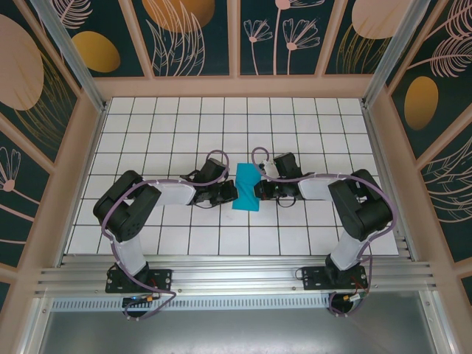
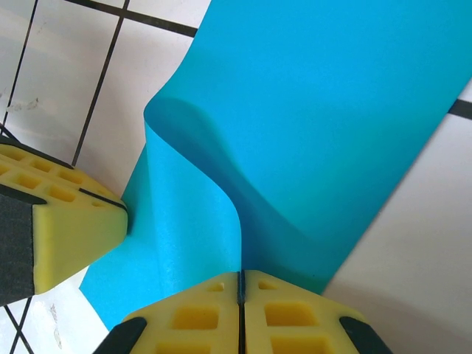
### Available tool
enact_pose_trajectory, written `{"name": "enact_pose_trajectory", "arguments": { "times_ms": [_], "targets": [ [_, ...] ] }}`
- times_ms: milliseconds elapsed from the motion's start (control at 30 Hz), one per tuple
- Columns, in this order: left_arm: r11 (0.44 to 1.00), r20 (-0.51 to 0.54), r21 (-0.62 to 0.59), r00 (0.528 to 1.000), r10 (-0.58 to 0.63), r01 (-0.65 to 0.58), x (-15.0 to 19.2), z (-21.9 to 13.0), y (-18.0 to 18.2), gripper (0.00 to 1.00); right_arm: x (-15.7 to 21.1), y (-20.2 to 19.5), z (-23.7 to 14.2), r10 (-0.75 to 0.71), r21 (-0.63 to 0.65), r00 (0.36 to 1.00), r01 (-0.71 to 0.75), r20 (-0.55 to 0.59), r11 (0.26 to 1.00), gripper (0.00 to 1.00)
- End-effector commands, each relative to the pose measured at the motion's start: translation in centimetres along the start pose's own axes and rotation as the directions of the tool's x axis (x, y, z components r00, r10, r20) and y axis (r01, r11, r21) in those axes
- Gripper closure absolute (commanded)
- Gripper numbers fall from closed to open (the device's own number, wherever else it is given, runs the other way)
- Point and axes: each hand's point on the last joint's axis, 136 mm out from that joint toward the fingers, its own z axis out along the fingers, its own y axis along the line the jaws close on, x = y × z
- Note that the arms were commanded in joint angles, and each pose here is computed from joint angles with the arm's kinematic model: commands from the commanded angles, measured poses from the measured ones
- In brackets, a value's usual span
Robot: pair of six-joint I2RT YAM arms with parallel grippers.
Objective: Fold a paper plane with a square sheet of paper (pick it up from the middle)
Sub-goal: Fold the triangle a second time at the center of the table.
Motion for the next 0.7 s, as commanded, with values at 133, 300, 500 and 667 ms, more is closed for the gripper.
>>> {"name": "enact_pose_trajectory", "arguments": {
  "times_ms": [133, 300, 500, 667],
  "targets": [
    [0.997, -0.046, -0.071, 0.999, 0.004, -0.007, 1.3, 0.7, 1.8, 0.93, -0.6, -0.4, 0.3, -0.021, 0.015, 1.0, 0.021, -0.01, 1.0, 0.91],
    [0.998, -0.041, -0.065, 0.999, 0.007, -0.01, 1.1, 0.6, 1.6, 0.93, 0.0, -0.8, 0.6, -0.018, 0.029, 1.0, 0.018, -0.026, 0.999, 0.9],
    [0.999, -0.021, -0.048, 1.0, 0.015, -0.016, 0.6, 0.1, 0.7, 0.9, 0.6, -1.3, 0.9, -0.012, 0.043, 0.999, 0.014, -0.045, 0.999, 0.9],
    [0.999, 0.031, -0.029, 0.999, 0.023, -0.022, -0.6, -1.0, -0.6, 0.83, 0.8, -1.5, 1.0, -0.013, 0.049, 0.999, 0.016, -0.05, 0.999, 0.9]
  ]
}}
